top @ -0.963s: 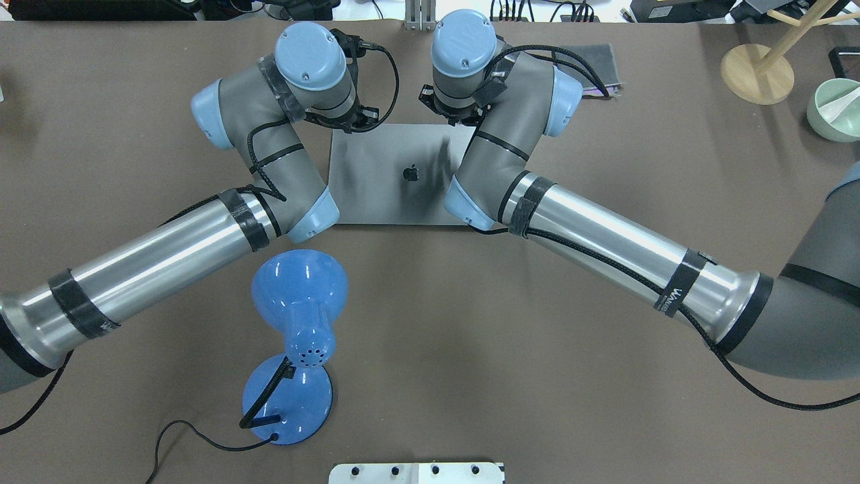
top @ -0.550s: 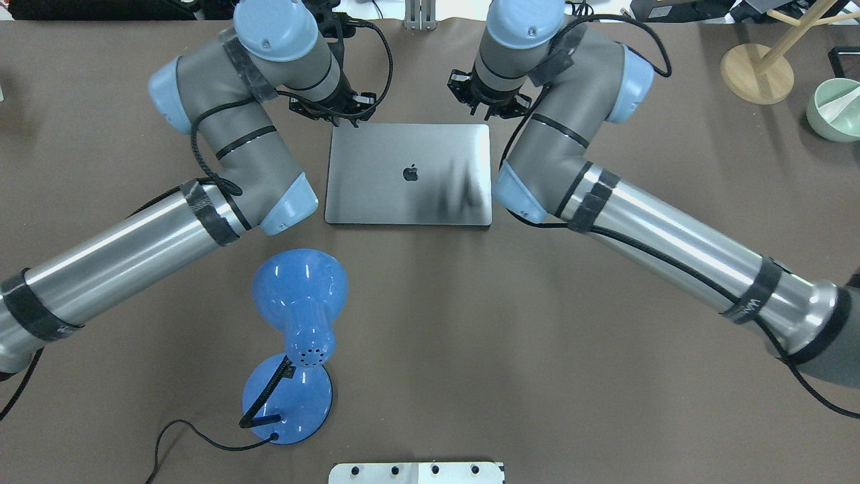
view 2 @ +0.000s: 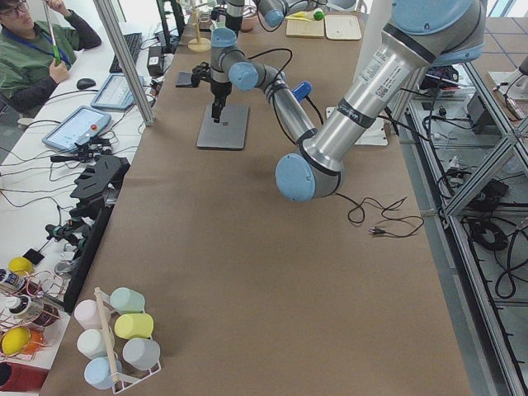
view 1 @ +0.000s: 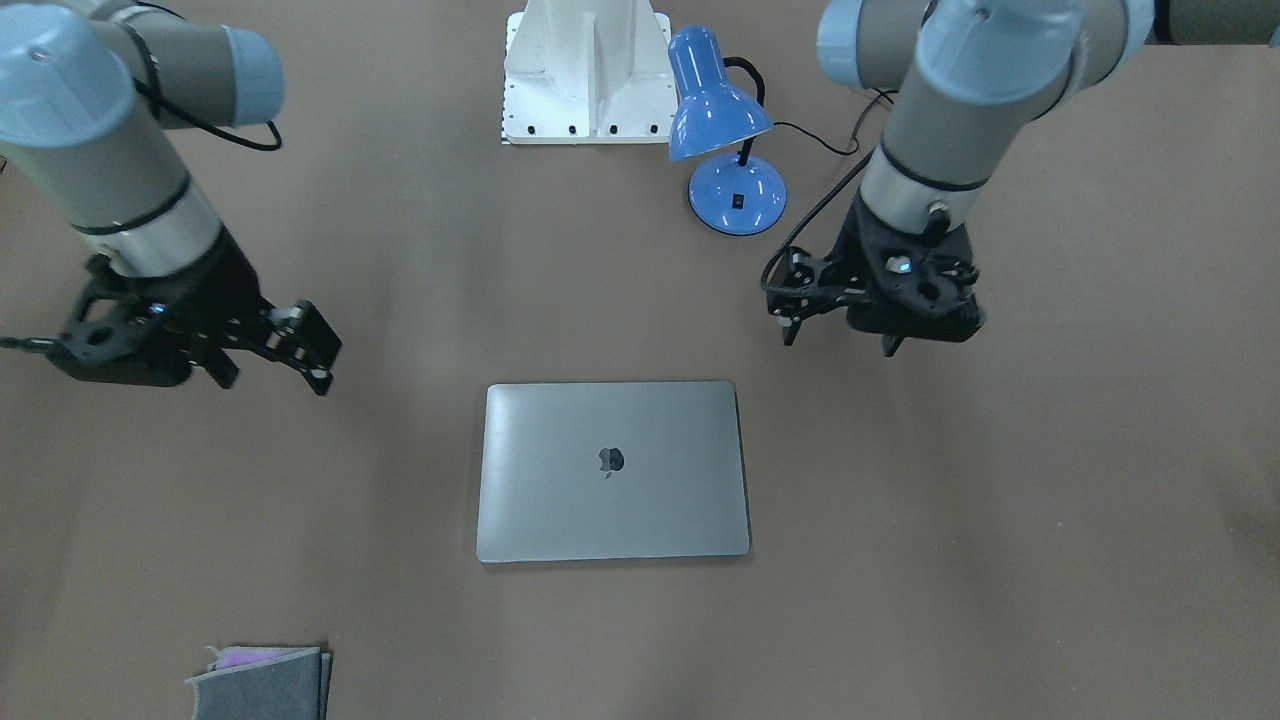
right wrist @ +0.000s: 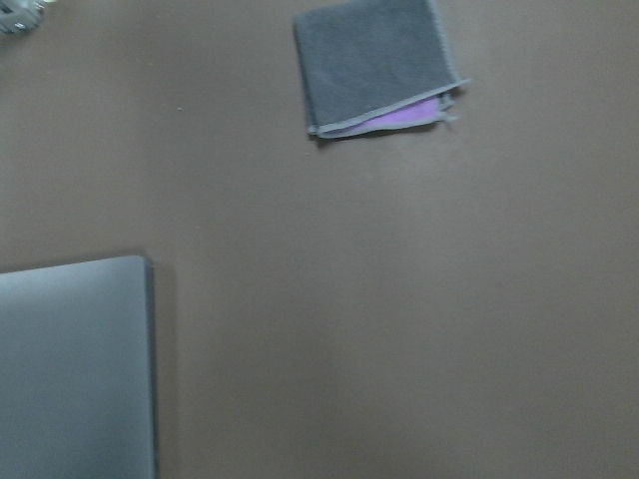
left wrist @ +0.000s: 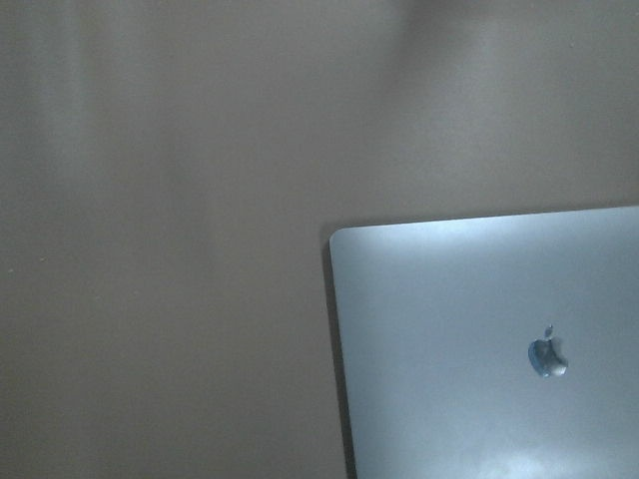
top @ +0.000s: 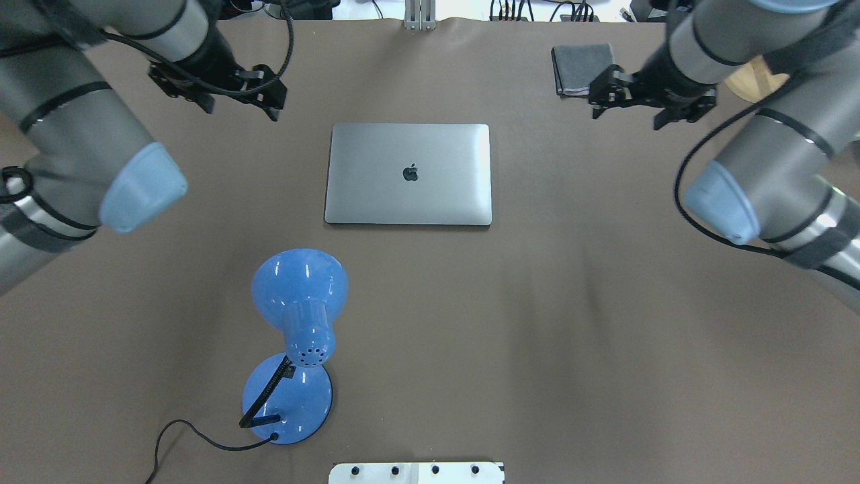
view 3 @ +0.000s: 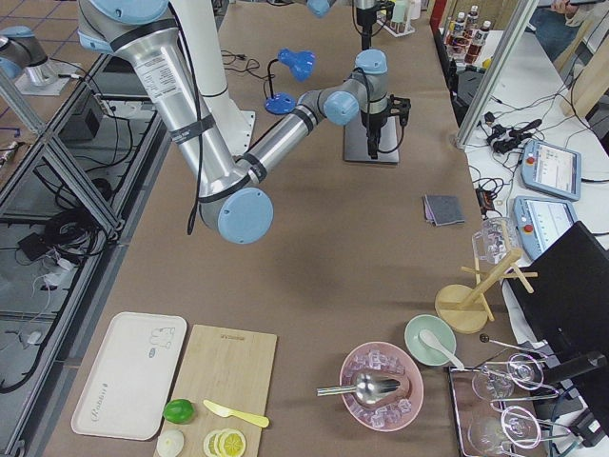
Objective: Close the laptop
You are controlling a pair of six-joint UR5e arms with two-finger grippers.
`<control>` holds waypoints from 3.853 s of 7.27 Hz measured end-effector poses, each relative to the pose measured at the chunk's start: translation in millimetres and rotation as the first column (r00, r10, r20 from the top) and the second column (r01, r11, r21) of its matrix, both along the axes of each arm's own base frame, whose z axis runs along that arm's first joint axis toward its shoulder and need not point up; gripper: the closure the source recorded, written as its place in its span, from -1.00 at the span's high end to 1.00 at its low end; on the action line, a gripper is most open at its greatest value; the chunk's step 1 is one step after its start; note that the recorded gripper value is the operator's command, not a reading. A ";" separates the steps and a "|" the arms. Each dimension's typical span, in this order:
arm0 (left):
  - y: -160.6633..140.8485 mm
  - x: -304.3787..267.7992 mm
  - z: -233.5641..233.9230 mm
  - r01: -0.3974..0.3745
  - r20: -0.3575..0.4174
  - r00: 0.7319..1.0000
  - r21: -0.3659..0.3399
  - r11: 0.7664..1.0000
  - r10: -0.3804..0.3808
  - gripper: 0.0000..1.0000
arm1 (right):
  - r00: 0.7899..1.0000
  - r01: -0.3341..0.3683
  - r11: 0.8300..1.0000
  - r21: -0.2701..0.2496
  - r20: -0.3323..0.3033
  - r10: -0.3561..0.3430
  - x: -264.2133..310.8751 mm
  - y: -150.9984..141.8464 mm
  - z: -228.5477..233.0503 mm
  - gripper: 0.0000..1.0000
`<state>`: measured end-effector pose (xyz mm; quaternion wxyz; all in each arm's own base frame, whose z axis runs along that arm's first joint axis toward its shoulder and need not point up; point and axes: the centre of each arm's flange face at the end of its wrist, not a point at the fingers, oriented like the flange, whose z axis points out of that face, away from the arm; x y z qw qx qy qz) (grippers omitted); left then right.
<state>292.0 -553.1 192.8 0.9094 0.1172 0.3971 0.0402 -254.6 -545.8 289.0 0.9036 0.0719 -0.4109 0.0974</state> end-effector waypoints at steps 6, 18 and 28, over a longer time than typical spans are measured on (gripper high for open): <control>42.9 -269.4 251.5 -0.241 0.121 0.965 0.048 0.969 0.234 0.97 | 0.967 0.223 0.974 0.025 -0.128 -0.219 299.7 144.6 261.5 1.00; 86.0 -315.3 362.5 -0.192 0.113 0.971 -0.144 0.971 0.209 0.97 | 0.961 0.218 0.961 -0.171 -0.133 -0.242 333.6 195.5 318.1 1.00; 90.2 -315.5 366.6 -0.191 0.112 0.971 -0.152 0.970 0.209 0.97 | 0.969 0.227 0.961 -0.156 -0.067 -0.239 327.5 195.9 315.1 1.00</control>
